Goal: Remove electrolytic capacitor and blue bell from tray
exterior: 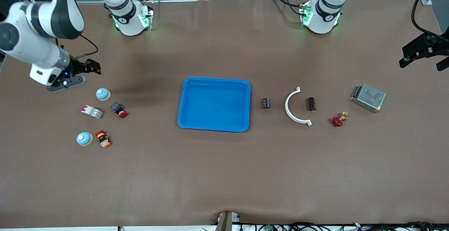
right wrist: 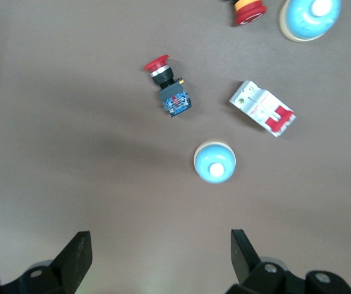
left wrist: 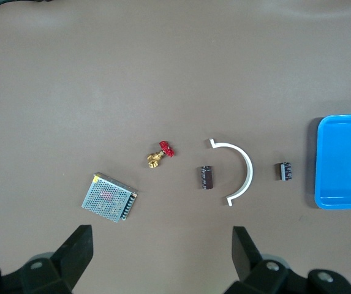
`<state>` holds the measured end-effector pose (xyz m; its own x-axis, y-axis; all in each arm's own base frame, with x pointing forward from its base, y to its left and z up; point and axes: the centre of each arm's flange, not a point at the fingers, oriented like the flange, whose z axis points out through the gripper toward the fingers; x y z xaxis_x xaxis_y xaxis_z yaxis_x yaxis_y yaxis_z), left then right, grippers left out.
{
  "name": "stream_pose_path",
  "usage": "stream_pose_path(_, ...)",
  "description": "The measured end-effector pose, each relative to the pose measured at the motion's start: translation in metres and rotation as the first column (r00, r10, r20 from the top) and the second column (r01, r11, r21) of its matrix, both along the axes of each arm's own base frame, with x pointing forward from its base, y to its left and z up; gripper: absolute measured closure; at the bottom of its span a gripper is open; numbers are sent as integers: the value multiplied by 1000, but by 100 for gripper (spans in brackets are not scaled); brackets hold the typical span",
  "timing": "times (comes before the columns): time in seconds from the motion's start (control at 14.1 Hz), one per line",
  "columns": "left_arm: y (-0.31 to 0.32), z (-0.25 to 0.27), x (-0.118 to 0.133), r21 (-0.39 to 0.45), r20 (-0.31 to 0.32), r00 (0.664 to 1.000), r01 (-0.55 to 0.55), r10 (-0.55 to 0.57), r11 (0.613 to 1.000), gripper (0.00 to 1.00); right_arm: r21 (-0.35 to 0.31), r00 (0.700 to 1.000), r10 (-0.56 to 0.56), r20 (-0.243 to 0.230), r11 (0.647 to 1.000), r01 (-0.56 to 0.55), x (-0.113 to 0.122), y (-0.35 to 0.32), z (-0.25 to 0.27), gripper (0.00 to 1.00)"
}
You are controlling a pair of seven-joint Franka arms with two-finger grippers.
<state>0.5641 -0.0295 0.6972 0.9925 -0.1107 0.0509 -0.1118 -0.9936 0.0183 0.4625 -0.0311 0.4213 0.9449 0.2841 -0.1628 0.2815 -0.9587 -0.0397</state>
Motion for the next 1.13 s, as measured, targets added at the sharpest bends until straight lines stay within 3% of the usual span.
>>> stream_pose_path(0.28,-1,0,0,0,0,1000,1,-1,1000,0,-15,991,-118,62,993,119,19,-7,128,0)
stream_pose_path(0.43,-1,0,0,0,-1,1000,1,-1,1000,0,-21,976,-196,98,980,198,22,-2,168,0)
stream_pose_path(1.13,-1,-3,1,1,-6,1000,1,-1,1000,0,-21,959,-234,161,971,240,61,2,204,0)
